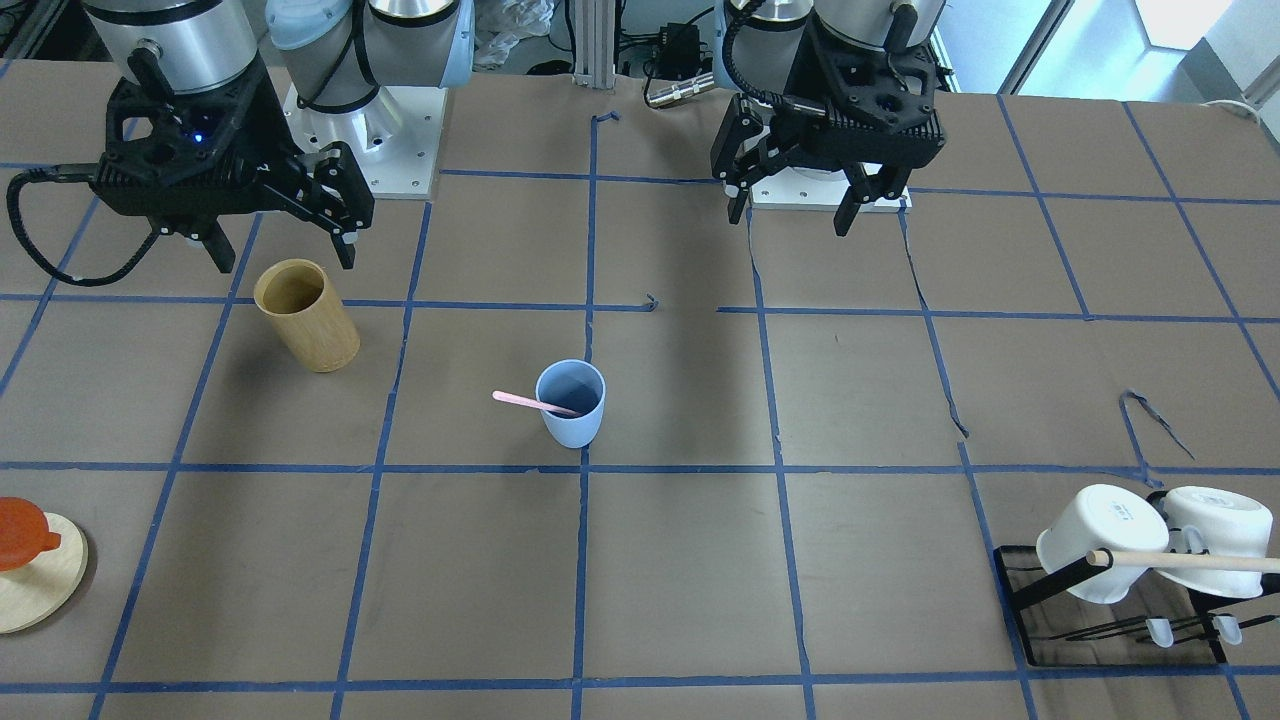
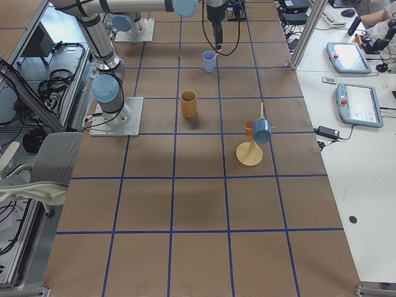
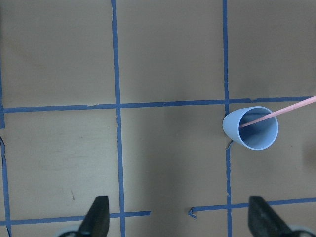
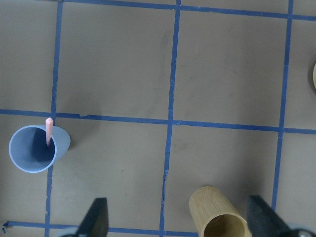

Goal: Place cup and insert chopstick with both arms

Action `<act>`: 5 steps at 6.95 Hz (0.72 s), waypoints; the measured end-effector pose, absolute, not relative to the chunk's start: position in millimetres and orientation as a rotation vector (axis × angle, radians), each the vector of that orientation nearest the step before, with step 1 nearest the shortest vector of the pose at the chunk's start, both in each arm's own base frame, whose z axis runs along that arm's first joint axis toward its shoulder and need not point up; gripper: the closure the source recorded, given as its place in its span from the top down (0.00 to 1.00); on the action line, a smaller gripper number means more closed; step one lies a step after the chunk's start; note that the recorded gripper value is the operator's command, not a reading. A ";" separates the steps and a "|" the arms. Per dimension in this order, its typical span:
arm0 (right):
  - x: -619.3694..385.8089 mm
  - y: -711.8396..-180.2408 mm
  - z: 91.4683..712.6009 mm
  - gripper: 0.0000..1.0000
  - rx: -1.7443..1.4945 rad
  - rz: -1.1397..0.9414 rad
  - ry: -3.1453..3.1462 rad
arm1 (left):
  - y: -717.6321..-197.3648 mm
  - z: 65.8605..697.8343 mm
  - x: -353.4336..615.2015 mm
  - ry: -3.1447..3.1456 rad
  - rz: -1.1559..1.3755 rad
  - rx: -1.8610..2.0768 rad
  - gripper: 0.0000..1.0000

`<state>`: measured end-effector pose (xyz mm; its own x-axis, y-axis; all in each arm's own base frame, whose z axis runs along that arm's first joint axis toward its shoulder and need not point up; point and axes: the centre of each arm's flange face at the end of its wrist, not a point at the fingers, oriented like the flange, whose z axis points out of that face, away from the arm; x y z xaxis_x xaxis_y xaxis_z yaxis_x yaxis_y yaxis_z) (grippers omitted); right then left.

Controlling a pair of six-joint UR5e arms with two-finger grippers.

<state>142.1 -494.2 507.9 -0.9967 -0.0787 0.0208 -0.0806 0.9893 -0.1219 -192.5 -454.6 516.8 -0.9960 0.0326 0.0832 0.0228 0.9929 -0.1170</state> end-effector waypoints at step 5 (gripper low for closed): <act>142.2 -495.0 509.0 1.00 0.126 0.207 -3.117 | -454.7 516.9 -192.5 -3.051 0.178 -0.043 1.00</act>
<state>142.2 -495.0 509.0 -0.9966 -0.0793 0.0203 -0.0813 0.9880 -0.1311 -192.5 -454.7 516.9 -0.9960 0.0327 0.0833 0.0228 0.9928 -0.1175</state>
